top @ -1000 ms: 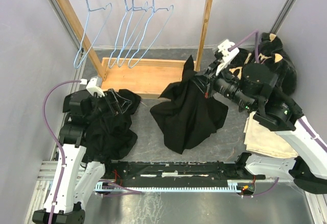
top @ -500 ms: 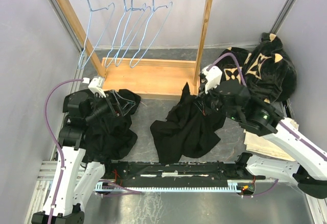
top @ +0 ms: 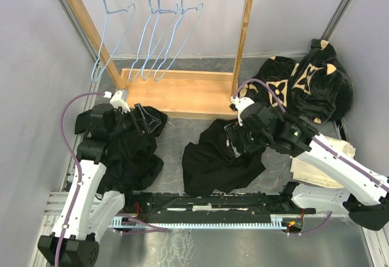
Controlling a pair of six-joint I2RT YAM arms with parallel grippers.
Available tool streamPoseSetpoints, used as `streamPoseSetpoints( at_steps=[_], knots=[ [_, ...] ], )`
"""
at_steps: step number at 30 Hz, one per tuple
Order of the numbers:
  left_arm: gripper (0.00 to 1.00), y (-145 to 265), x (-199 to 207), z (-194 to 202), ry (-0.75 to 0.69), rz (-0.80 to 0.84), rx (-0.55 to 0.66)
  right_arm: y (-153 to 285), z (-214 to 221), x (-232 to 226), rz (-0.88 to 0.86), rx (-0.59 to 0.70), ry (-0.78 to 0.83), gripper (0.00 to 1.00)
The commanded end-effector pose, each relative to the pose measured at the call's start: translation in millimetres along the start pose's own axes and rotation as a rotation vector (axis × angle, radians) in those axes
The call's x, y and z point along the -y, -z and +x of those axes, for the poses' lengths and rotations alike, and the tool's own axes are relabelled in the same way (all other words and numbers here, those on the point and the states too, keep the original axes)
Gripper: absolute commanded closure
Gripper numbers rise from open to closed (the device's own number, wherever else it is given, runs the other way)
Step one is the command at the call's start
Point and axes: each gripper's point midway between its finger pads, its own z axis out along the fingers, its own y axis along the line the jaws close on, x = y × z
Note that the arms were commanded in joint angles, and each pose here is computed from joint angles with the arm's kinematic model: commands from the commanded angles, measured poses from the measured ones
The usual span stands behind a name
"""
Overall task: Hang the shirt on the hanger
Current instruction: Adjust the shirt at the center of the board.
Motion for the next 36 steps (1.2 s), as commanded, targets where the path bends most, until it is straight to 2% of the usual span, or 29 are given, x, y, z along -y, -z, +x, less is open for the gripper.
streamPoseSetpoints(
  at_steps=[1, 3, 5, 7, 10, 12, 18, 27, 28, 32, 34, 35, 36],
  knots=[
    [0.21, 0, 5, -2, 0.018, 0.018, 0.016, 25, -45, -14, -0.059, 0.123, 0.048, 0.17],
    [0.21, -1, 3, 1, 0.029, 0.014, 0.007, 17, -52, 17, 0.146, 0.096, 0.051, 0.17],
    [0.21, -2, 2, 6, 0.044, 0.016, -0.01, 4, -52, 26, 0.225, 0.036, 0.076, 0.16],
    [0.21, -3, 2, 10, 0.052, 0.025, -0.023, -16, -49, 13, 0.159, -0.004, 0.136, 0.15],
    [0.21, -2, 3, 11, 0.056, 0.027, -0.03, -42, -43, -24, -0.07, -0.023, 0.265, 0.13],
    [0.21, -1, 2, 12, 0.051, 0.022, -0.033, -55, -37, -35, -0.15, -0.053, 0.352, 0.13],
    [0.21, 2, 1, 14, 0.042, 0.012, -0.039, -94, -23, -19, -0.094, -0.217, 0.458, 0.15],
    [0.22, 3, -1, 16, 0.038, 0.002, -0.046, -113, 18, -2, -0.068, -0.431, 0.438, 0.22],
    [0.22, 3, -2, 16, 0.038, 0.0, -0.045, -114, 22, 2, -0.047, -0.448, 0.426, 0.25],
    [0.22, 2, -2, 16, 0.04, -0.003, -0.045, -114, 28, 14, 0.015, -0.445, 0.356, 0.58],
    [0.22, 2, -2, 15, 0.041, -0.004, -0.045, -109, 23, 17, 0.031, -0.402, 0.31, 0.86],
    [0.21, 2, -2, 15, 0.041, -0.005, -0.045, -106, 19, 18, 0.039, -0.371, 0.281, 0.96],
    [0.22, 2, -2, 14, 0.039, -0.007, -0.045, -101, 12, 17, 0.033, -0.326, 0.248, 1.0]
  ],
)
